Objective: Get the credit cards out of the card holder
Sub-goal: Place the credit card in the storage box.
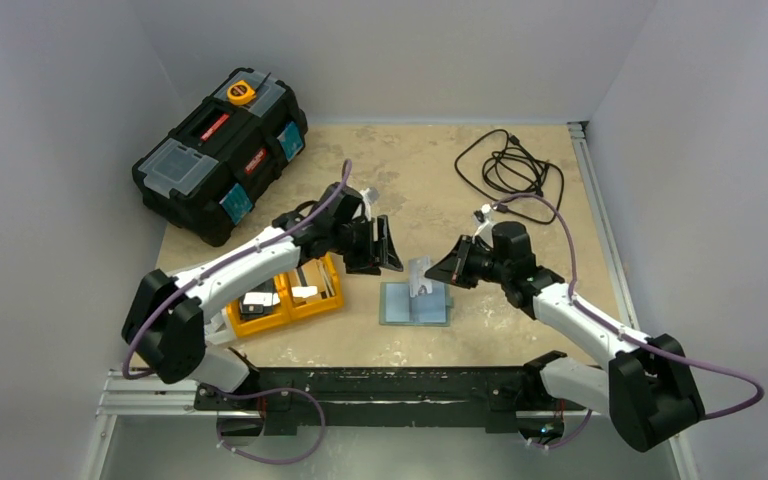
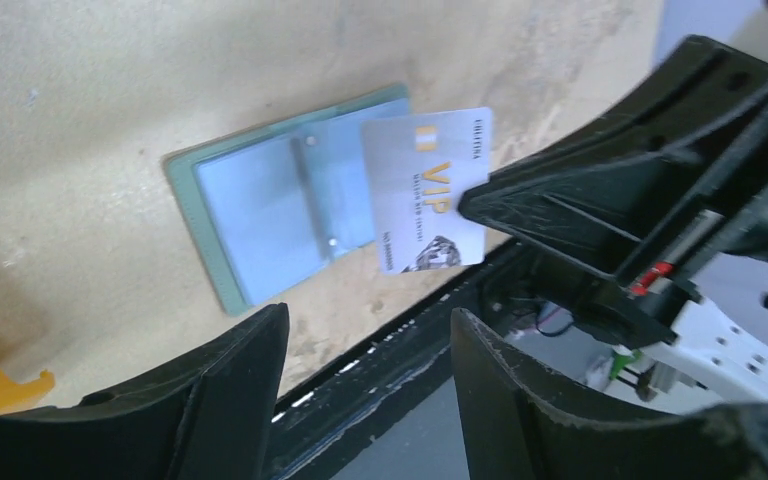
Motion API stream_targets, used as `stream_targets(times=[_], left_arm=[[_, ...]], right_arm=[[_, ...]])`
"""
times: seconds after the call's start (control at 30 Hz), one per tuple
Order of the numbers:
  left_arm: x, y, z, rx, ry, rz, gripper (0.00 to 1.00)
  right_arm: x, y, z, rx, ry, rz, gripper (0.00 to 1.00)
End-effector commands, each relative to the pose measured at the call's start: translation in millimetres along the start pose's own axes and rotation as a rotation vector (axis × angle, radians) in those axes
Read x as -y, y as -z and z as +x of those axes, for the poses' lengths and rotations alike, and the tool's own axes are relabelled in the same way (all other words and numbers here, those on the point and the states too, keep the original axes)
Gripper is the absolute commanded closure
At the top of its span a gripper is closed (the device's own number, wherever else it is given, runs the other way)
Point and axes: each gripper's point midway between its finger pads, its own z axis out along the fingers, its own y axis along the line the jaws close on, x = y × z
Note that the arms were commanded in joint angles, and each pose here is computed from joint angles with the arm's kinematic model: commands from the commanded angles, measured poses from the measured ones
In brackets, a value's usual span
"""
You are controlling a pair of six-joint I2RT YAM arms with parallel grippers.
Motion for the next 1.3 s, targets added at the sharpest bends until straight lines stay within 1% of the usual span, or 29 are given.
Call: stream_targets(times=[0.0, 0.13, 0.33, 0.57, 0.63, 0.8, 0.87, 0.9, 0.93, 0.97, 1.0, 1.03, 1.07, 1.1, 1.13, 1.23, 1.27], left_arm=[[28, 21, -3, 0.006, -0.02, 0.202, 0.4], [33, 33, -5, 0.013, 0.002, 0.275, 0.4], [41, 42, -5, 0.009, 0.006, 0.362, 0.41], [57, 43, -4, -0.013, 0.026, 0.469, 0.5], [62, 44, -5, -0.012, 0.026, 0.505, 0.56], [70, 44, -7, -0.018, 0.037, 0.557, 0.75], [70, 44, -7, -0.022, 0.042, 0.559, 0.86], [70, 43, -7, -0.025, 0.044, 0.558, 0.94], [69, 43, -7, -0.024, 0.048, 0.555, 1.0], [69, 42, -6, -0.025, 0.052, 0.552, 1.0], [68, 42, -6, -0.023, 0.055, 0.548, 1.0], [66, 42, -6, -0.017, 0.06, 0.534, 1.0], [64, 42, -8, 0.001, 0.058, 0.52, 1.0], [55, 40, -5, -0.009, 0.08, 0.466, 1.0], [51, 41, -7, 0.014, 0.074, 0.431, 1.0], [23, 45, -4, 0.043, 0.085, 0.246, 1.0], [14, 49, -3, 0.059, 0.083, 0.188, 1.0]], right_arm=[[-54, 8, -15, -0.01, 0.007, -0.195, 1.0], [-75, 12, -15, -0.03, -0.021, -0.295, 1.0], [-92, 18, -15, -0.049, -0.062, -0.389, 1.0], [-100, 20, -12, -0.072, -0.077, -0.438, 1.0], [-100, 20, -11, -0.078, -0.076, -0.439, 1.0], [-98, 19, -8, -0.083, -0.077, -0.435, 1.0], [-98, 19, -7, -0.086, -0.075, -0.432, 1.0], [-96, 18, -7, -0.085, -0.074, -0.427, 1.0], [-95, 18, -7, -0.083, -0.069, -0.42, 1.0], [-94, 17, -7, -0.08, -0.067, -0.408, 0.98], [-93, 16, -8, -0.077, -0.061, -0.396, 0.93], [-91, 16, -9, -0.071, -0.057, -0.382, 0.86], [-88, 15, -10, -0.062, -0.047, -0.363, 0.77], [-86, 14, -12, -0.048, -0.037, -0.345, 0.68], [-83, 13, -14, -0.039, -0.033, -0.318, 0.58], [-73, 10, -21, -0.008, -0.001, -0.235, 0.28], [-71, 10, -24, 0.0, 0.01, -0.211, 0.2]])
